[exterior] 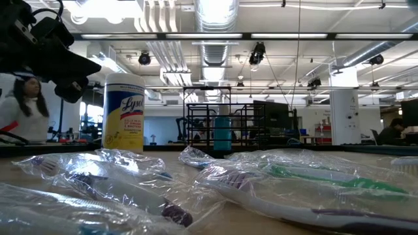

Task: Pick & Place toothbrushing station
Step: Put the mouthwash into the black mesh organizer

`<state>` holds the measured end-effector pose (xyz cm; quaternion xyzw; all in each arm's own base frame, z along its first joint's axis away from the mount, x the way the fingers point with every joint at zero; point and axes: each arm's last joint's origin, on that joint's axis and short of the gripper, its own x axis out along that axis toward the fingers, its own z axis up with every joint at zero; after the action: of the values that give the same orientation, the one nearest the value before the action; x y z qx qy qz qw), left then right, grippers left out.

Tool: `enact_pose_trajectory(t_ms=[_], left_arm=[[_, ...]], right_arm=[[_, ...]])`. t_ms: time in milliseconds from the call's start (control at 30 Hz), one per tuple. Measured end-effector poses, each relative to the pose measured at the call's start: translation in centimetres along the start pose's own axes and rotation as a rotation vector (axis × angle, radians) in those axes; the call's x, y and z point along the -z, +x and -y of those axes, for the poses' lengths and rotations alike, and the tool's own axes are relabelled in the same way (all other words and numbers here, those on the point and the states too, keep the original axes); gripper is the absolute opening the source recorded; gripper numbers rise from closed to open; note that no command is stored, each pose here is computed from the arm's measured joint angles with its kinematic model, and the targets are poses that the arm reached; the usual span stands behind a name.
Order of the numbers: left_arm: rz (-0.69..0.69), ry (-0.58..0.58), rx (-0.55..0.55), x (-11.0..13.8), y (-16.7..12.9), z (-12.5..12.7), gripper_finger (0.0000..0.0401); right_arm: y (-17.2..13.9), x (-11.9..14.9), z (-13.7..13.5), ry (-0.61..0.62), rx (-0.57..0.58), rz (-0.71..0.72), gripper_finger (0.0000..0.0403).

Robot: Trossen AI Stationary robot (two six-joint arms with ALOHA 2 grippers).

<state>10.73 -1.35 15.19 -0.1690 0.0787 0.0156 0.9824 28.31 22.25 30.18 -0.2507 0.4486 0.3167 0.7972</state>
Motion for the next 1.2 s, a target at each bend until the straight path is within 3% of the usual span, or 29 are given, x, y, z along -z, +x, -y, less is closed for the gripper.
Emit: enact_pose_trajectory(t_ms=[200, 433, 600, 700, 800, 1000, 1200], left_arm=[[-0.024, -0.001, -0.01, 0.2, 0.2, -0.1, 0.0014], [-0.046, -0.008, -0.018, 0.4, 0.3, -0.1, 0.0014], [-0.053, -0.023, -0.022, 0.5, 0.3, -0.1, 0.0014], [-0.053, -0.023, -0.022, 0.5, 0.4, -0.1, 0.0014], [-0.048, -0.03, -0.02, 0.4, 0.4, -0.1, 0.0014], [-0.041, -0.039, -0.02, 0.4, 0.4, -0.1, 0.0014], [-0.038, -0.045, -0.022, 0.3, 0.4, -0.1, 0.0014]], right_arm=[[-7.6, 1.0, 2.2, 0.071, 0.024, 0.382, 0.009], [-11.8, 6.8, 4.0, 0.228, 0.056, 0.731, 0.0091], [-12.2, 11.2, 3.2, 0.285, 0.197, 0.875, 0.0091], [-11.8, 13.9, 2.6, 0.369, 0.26, 0.881, 0.0091], [-10.9, 16.1, 1.9, 0.435, 0.291, 0.885, 0.0091], [-9.3, 19.3, 0.7, 0.459, 0.325, 1.024, 0.0091], [-7.6, 21.7, 0.5, 0.569, 0.35, 1.043, 0.0091]])
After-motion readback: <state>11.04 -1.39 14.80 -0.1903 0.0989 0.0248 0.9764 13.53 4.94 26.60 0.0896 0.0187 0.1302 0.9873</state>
